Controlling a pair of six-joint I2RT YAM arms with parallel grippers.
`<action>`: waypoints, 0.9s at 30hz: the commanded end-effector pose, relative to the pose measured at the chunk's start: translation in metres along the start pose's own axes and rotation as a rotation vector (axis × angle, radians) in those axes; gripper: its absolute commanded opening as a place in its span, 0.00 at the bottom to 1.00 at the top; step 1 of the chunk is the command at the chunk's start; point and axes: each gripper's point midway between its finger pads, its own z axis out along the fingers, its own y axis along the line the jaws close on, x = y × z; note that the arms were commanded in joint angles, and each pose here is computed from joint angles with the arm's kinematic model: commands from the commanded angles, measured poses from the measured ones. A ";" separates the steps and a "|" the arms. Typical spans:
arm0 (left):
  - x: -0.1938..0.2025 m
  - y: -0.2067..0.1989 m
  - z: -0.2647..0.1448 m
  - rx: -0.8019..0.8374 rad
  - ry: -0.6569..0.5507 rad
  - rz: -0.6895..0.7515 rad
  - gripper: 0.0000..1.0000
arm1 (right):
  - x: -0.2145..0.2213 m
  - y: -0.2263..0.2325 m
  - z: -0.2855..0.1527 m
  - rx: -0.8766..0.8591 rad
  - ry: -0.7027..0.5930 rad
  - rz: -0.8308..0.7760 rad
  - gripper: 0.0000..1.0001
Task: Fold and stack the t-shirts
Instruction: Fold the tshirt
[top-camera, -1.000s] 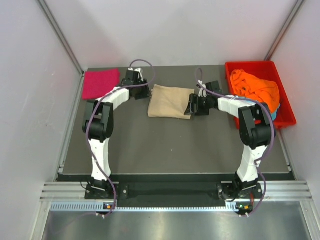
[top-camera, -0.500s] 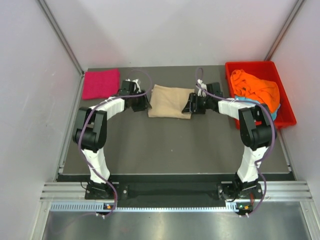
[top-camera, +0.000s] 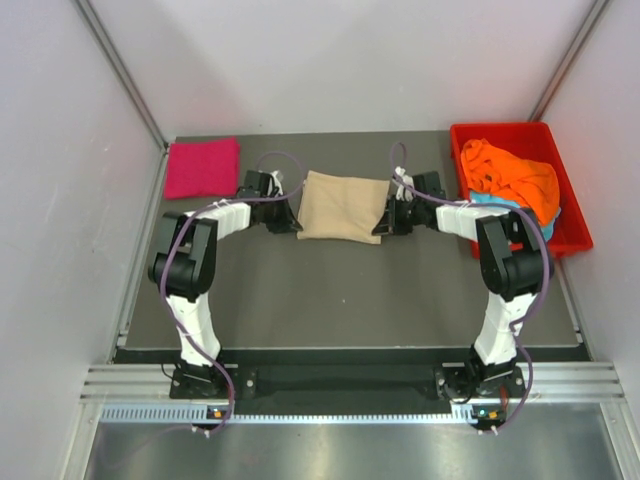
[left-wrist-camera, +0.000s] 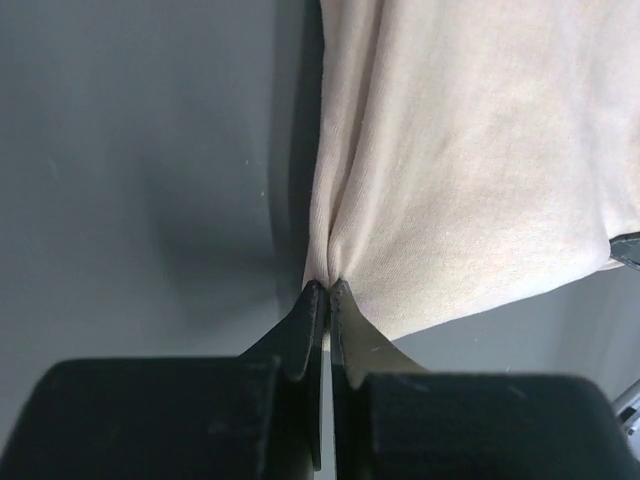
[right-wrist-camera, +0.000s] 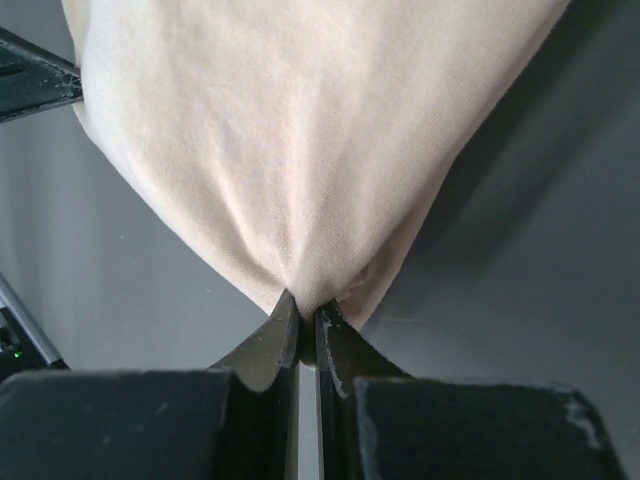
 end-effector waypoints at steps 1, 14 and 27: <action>0.011 -0.013 -0.017 0.030 0.012 -0.014 0.00 | -0.007 0.016 -0.020 0.003 -0.033 -0.058 0.00; 0.080 0.004 -0.049 -0.055 0.117 -0.091 0.00 | 0.059 0.002 -0.042 0.077 0.033 0.018 0.02; -0.043 -0.037 -0.062 0.002 -0.142 0.103 0.46 | -0.019 -0.002 -0.054 0.014 -0.068 -0.086 0.65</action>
